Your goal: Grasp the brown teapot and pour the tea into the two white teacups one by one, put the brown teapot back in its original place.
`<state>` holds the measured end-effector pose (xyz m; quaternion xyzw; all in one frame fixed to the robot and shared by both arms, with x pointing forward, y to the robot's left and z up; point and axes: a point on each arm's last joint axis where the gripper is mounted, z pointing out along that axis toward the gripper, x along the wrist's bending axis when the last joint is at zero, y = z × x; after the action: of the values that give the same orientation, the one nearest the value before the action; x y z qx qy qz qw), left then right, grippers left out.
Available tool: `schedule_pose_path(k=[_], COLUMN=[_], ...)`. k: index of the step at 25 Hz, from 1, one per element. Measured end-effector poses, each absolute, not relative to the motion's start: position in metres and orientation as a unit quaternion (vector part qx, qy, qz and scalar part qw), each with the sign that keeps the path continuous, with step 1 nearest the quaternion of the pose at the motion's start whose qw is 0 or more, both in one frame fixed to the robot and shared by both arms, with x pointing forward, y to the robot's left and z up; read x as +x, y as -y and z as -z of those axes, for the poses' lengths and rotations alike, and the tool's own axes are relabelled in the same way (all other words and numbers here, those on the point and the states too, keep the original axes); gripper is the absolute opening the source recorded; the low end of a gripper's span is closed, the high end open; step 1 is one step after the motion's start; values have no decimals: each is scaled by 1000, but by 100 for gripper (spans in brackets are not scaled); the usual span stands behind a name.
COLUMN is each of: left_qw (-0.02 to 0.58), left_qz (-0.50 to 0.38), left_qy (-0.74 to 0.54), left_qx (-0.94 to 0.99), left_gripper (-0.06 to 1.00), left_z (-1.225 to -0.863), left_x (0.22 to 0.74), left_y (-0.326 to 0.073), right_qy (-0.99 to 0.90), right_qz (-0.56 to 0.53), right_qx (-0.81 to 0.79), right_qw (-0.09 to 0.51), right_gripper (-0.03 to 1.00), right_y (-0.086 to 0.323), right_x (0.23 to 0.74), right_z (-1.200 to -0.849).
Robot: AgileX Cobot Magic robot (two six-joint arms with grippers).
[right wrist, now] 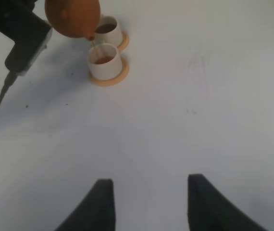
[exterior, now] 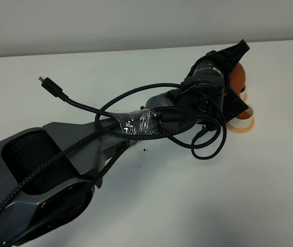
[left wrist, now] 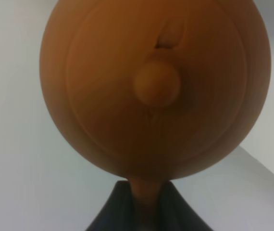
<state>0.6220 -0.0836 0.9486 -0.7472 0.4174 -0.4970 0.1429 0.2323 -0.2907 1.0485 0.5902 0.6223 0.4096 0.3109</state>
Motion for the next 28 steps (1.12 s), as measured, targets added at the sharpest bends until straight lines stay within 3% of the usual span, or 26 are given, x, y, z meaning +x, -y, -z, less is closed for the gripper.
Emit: schedule_pose_path(k=[28], left_qw=[160], left_qz=[517], left_qy=[-447], left_qx=[-712], left_gripper=[12], left_z=[-953], left_x=[623], left_y=[87], right_qy=[-622], right_qz=[-410], right_qx=[590], right_qw=[311], right_gripper=[37], right_y=[291], right_x=[232], right_z=[-1048])
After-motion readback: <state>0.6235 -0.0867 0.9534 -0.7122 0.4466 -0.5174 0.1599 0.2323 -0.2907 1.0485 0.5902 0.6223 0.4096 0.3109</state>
